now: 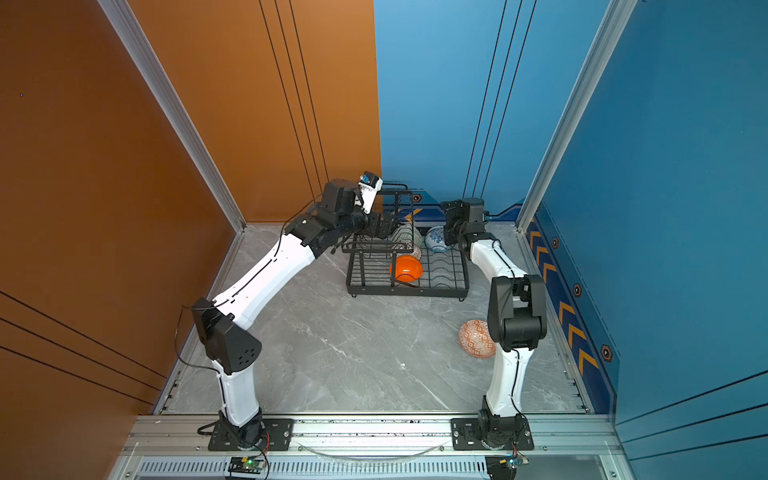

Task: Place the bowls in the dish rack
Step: 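Open the right gripper and withdraw it away from the rack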

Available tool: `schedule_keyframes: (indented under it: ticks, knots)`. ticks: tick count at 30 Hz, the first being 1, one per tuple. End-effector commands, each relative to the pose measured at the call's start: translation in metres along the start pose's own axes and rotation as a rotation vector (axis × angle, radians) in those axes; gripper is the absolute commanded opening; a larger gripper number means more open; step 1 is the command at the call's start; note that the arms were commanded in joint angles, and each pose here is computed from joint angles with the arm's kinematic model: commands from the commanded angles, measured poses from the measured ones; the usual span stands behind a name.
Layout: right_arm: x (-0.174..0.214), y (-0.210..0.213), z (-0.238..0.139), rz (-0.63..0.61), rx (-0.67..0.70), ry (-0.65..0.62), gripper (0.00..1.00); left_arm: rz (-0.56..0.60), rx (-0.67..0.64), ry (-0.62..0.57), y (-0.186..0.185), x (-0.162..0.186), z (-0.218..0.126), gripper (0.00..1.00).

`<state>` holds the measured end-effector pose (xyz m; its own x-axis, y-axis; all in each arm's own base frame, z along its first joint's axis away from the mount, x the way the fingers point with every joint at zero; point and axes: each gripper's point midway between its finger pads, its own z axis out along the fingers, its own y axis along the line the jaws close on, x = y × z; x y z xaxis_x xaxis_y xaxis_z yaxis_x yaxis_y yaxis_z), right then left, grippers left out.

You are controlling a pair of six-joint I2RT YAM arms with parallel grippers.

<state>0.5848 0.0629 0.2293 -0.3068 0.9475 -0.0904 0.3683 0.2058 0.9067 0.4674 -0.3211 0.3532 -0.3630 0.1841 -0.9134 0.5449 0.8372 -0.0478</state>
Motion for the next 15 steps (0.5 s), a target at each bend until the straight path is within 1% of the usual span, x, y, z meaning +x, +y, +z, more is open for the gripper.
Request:
schedule_keyframes:
  ticks: [1,6,10,13,15]
  knots:
    - [-0.018,-0.005,-0.033,-0.096,0.110,-0.004,1.00,0.043,-0.038,-0.132,0.005,-0.039,-0.024,0.98]
    - [-0.063,-0.028,-0.075,-0.169,0.275,-0.075,1.00,0.034,-0.009,-0.140,0.000,-0.043,-0.022,0.98]
    - [-0.099,-0.072,-0.109,-0.186,0.442,-0.129,1.00,0.017,0.010,-0.143,-0.005,-0.042,-0.018,0.98]
    - [-0.114,-0.104,-0.123,-0.166,0.525,-0.127,0.98,0.012,0.015,-0.144,-0.006,-0.043,-0.018,0.98]
    - [-0.117,-0.124,-0.125,-0.147,0.568,-0.101,0.97,0.010,0.017,-0.140,-0.006,-0.041,-0.017,0.98]
